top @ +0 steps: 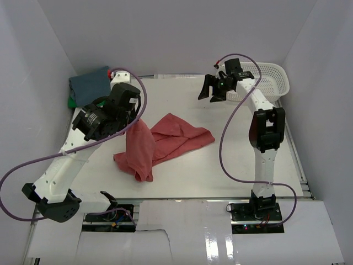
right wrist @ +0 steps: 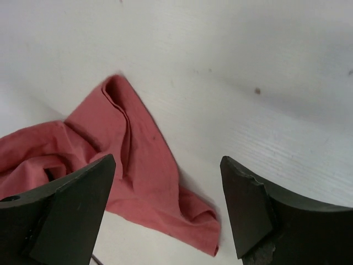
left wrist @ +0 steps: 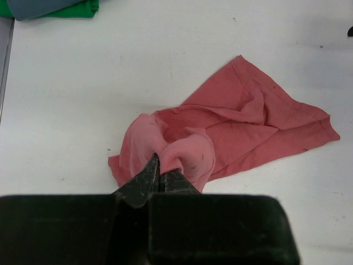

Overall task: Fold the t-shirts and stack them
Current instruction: Flatten out the tshirt

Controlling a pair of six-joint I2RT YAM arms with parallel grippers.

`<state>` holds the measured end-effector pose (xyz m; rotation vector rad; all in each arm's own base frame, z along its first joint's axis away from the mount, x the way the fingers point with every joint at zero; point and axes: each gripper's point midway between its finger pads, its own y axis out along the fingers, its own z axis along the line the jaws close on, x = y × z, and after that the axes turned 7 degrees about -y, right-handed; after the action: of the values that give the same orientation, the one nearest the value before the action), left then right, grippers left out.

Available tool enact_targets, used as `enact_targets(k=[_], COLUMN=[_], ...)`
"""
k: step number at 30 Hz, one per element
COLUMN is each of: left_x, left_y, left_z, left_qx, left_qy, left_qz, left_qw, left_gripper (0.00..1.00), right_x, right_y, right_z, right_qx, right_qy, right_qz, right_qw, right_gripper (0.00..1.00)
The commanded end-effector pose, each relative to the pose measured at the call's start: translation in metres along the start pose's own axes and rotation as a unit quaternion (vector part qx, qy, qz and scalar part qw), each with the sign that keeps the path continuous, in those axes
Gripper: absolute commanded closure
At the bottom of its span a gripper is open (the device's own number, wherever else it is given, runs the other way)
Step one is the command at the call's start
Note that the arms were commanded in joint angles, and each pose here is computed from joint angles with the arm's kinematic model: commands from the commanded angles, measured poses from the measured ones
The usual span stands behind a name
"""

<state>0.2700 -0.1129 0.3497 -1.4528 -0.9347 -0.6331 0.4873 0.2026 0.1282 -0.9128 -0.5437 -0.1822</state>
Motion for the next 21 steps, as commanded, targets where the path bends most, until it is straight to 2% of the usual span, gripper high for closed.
enact_targets(k=[1,6,11,15,21], left_x=[0.008,0.006,-0.005,-0.005,-0.006], left_y=[-0.002,-0.003,0.005,0.004,-0.001], left_z=[-0.005,-0.001,-0.003,-0.004,-0.008], left_qx=[-0.012,-0.009,-0.006,-0.011,-0.029], left_qy=[-0.013,-0.013,-0.013,-0.018,-0.024], left_qz=[-0.012,-0.012,0.000,0.001,0.008], left_qw=[1.000,1.000,1.000,1.000,0.999], left_gripper=[1.00,1.00,1.00,1.00,1.00], right_x=[0.027,0.030,0.016,-0.013,-0.059], right_y=[-0.013,-0.018,-0.027,-0.030,-0.006], right_z=[-0.013,0.003,0.040,0.066,0.077], right_qx=[-0.030,-0.025,-0.093,-0.055,-0.031], right_qy=[-0.015,-0.036,-0.148,-0.161,-0.165], right_qz=[-0.022,-0.027,-0.042,-0.056,0.015], right_qw=[0.999,0.999,0.984,0.984,0.986], right_gripper=[0.17,0.21,0.19,0.18,0.19])
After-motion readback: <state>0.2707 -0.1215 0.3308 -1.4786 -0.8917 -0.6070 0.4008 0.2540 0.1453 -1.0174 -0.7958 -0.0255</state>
